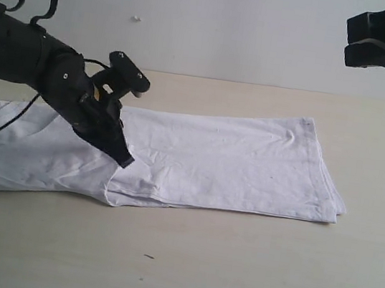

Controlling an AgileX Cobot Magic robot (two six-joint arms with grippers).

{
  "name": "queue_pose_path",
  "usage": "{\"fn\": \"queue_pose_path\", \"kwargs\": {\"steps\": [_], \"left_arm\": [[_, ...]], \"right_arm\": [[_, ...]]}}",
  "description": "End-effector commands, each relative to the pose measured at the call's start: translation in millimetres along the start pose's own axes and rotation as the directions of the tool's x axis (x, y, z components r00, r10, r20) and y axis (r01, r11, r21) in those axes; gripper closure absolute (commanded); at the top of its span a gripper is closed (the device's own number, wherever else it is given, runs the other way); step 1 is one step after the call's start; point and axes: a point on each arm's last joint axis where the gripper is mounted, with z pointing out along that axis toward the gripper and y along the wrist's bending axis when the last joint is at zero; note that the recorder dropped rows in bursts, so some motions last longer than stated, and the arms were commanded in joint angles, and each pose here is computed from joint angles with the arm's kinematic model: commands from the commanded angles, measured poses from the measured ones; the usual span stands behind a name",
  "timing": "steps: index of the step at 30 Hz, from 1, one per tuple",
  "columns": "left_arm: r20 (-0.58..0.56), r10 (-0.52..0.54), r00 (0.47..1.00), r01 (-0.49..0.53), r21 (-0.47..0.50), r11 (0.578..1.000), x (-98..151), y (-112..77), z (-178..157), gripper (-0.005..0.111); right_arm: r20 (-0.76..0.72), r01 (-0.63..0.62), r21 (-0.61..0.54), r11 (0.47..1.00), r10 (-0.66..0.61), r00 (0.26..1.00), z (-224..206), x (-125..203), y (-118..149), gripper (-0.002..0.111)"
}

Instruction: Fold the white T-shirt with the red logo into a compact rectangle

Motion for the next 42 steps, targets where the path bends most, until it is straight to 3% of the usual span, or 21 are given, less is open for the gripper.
{"fn": "queue_pose_path", "kwargs": {"steps": [1, 6, 8, 11, 14, 17, 21, 27, 33, 37, 42], "left_arm": [[-0.036, 0.059, 0.998, -0.056, 0.087, 0.995, 11.9, -35.3, 16.9, 0.107], [-0.062, -0.001, 0.998, 0.007, 0.093, 0.996, 19.2, -40.0, 34.8, 0.107], [-0.012, -0.002, 1.0, 0.002, 0.078, 0.997, 10.2, -37.8, 22.6, 0.107], [0.166, -0.017, 0.986, 0.01, 0.044, 0.999, -16.8, -42.0, -5.7, 0.107], [0.243, 0.005, 0.97, -0.021, 0.063, 0.998, -33.9, -66.1, -11.1, 0.107], [0.213, 0.072, 0.974, -0.098, 0.116, 0.988, -47.3, -103.1, 10.1, 0.107], [0.155, 0.109, 0.982, -0.133, 0.158, 0.978, -55.3, -124.2, 31.3, 0.107], [0.095, 0.09, 0.991, -0.107, 0.199, 0.974, -63.4, -130.6, 46.9, 0.107], [-0.066, 0.216, 0.974, -0.189, 0.284, 0.94, -47.2, -141.9, 42.2, 0.107], [-0.055, 0.236, 0.97, -0.208, 0.304, 0.93, -50.3, -147.3, 25.8, 0.107], [0.004, 0.184, 0.983, -0.176, 0.301, 0.937, -61.2, -145.2, 10.6, 0.107]], "right_arm": [[-0.005, 0.007, -0.004, 1.0, -0.007, 1.0, -1.8, 1.1, 0.5, 0.106], [-0.012, 0.007, -0.007, 1.0, -0.007, 1.0, -1.9, 1.7, 0.8, 0.106], [-0.008, 0.007, -0.005, 1.0, -0.007, 1.0, -1.9, 1.3, 0.7, 0.106], [-0.006, 0.005, -0.006, 1.0, -0.006, 1.0, -1.8, 1.1, 0.7, 0.106], [-0.002, 0.005, -0.004, 1.0, -0.005, 1.0, -1.8, 0.8, 0.5, 0.106], [0.0, 0.005, -0.003, 1.0, -0.005, 1.0, -1.8, 0.6, 0.5, 0.106], [0.0, 0.005, -0.003, 1.0, -0.005, 1.0, -1.8, 0.6, 0.5, 0.106], [0.006, 0.005, -0.001, 1.0, -0.005, 1.0, -1.8, 0.0, 0.2, 0.106], [0.013, 0.005, 0.002, 1.0, -0.005, 1.0, -1.9, -0.6, 0.0, 0.106], [0.01, 0.005, 0.001, 1.0, -0.005, 1.0, -1.8, -0.3, 0.1, 0.106], [0.006, 0.005, -0.001, 1.0, -0.005, 1.0, -1.8, 0.0, 0.2, 0.106]]}}
